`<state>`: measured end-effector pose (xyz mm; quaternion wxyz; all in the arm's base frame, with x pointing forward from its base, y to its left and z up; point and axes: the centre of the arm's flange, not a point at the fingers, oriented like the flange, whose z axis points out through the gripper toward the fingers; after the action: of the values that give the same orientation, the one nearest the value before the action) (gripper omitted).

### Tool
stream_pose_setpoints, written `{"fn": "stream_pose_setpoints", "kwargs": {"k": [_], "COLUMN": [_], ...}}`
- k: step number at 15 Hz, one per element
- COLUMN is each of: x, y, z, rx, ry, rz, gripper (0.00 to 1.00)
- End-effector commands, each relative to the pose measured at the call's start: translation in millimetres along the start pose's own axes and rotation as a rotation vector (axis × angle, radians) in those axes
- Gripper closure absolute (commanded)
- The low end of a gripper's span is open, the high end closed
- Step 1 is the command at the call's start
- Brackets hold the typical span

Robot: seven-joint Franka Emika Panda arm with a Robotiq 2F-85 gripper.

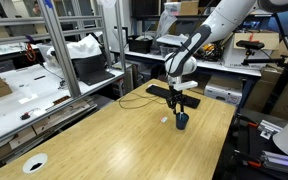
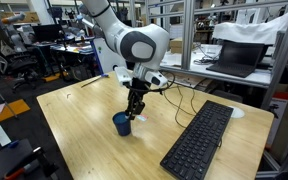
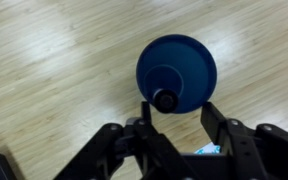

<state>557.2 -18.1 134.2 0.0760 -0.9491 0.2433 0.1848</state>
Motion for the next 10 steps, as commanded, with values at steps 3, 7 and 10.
{"fn": "stream_pose_setpoints", "kwargs": {"k": [3, 7, 10], "x": [1.7, -0.9, -9.6], "y": [-1.9, -1.9, -5.9], "z": [-5.0, -6.7, -17.6], "rx": [0.01, 0.012, 0.01], "ry": [0.011, 0.006, 0.009], "rz": [0.004, 0.0, -0.013], "gripper": [0.93, 0.69, 0.63]}}
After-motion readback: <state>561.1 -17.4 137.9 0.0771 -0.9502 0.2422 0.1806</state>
